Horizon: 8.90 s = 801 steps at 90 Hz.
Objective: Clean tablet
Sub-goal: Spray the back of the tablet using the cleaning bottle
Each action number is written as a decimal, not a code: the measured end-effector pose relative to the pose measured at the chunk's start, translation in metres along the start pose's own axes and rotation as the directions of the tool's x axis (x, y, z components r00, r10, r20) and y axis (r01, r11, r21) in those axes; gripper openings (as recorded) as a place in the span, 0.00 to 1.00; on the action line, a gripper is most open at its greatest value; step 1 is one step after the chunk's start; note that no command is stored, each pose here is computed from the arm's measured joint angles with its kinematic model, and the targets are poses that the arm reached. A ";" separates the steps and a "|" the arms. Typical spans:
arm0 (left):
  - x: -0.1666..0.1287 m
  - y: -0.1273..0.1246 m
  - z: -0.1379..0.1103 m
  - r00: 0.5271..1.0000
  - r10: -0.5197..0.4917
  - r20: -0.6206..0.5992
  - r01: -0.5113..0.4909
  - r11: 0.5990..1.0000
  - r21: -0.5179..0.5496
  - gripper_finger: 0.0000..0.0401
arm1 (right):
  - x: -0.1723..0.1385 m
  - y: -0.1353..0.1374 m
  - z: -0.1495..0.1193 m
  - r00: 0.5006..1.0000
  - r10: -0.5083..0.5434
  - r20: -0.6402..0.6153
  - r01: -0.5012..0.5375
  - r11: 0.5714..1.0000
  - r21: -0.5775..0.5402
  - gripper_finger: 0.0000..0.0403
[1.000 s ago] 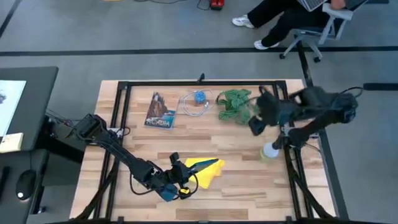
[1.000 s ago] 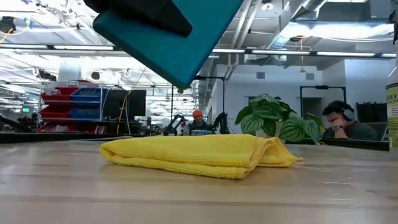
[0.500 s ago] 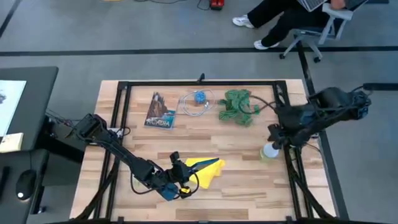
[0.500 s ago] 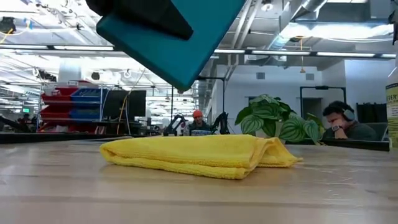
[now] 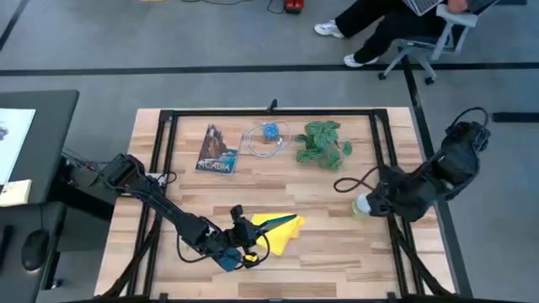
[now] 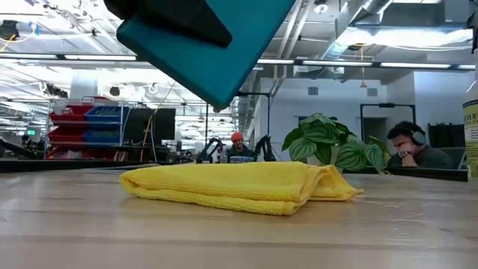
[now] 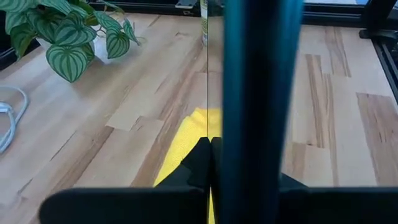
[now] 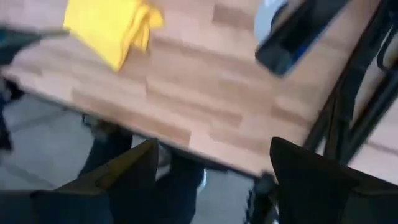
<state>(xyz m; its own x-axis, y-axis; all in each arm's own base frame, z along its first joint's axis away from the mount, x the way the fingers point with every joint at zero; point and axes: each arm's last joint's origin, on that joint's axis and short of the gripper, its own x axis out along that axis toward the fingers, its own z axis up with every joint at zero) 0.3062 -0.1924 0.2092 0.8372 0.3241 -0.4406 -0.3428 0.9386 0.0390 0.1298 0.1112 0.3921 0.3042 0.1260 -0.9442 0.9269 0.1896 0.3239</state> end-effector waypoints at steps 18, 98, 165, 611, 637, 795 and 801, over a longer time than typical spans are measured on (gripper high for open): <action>0.000 0.000 0.000 1.000 0.001 0.000 -0.001 1.000 0.014 0.03 | 0.020 -0.005 -0.001 0.995 -0.096 0.002 0.096 0.995 0.009 0.73; 0.000 0.000 0.000 1.000 -0.005 -0.003 0.005 1.000 0.013 0.03 | 0.036 -0.017 0.045 0.984 -0.115 0.138 0.113 0.993 0.021 0.69; 0.006 0.006 -0.017 0.999 -0.026 0.033 0.028 0.998 -0.051 0.03 | 0.028 0.009 0.012 0.999 -0.038 -0.038 0.035 0.997 -0.073 0.19; 0.133 0.075 -0.049 0.957 -0.235 0.172 0.275 0.923 -0.270 0.03 | 0.177 -0.024 -0.077 0.645 0.707 0.291 0.156 0.251 -0.955 0.99; 0.143 0.076 -0.026 0.957 -0.204 0.207 0.257 0.926 -0.275 0.03 | 0.174 -0.008 -0.073 0.598 0.744 0.299 0.229 0.200 -0.953 0.98; 0.158 0.061 0.062 0.866 -0.337 0.370 0.368 0.930 -0.015 0.03 | 0.183 0.011 -0.084 0.568 0.800 0.192 0.033 0.212 -0.977 0.72; 0.158 0.061 0.062 0.867 -0.337 0.368 0.368 0.930 -0.016 0.03 | 0.183 0.011 -0.085 0.569 0.800 0.188 0.025 0.211 -0.977 0.66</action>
<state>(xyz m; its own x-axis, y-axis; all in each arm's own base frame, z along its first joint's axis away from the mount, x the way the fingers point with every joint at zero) 0.4441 -0.0764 0.1977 0.9979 0.0083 -0.0646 -0.0173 0.9900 -0.1397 0.1772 0.2187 0.2279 0.9564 0.0405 -0.2892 -0.0111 0.9947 0.1025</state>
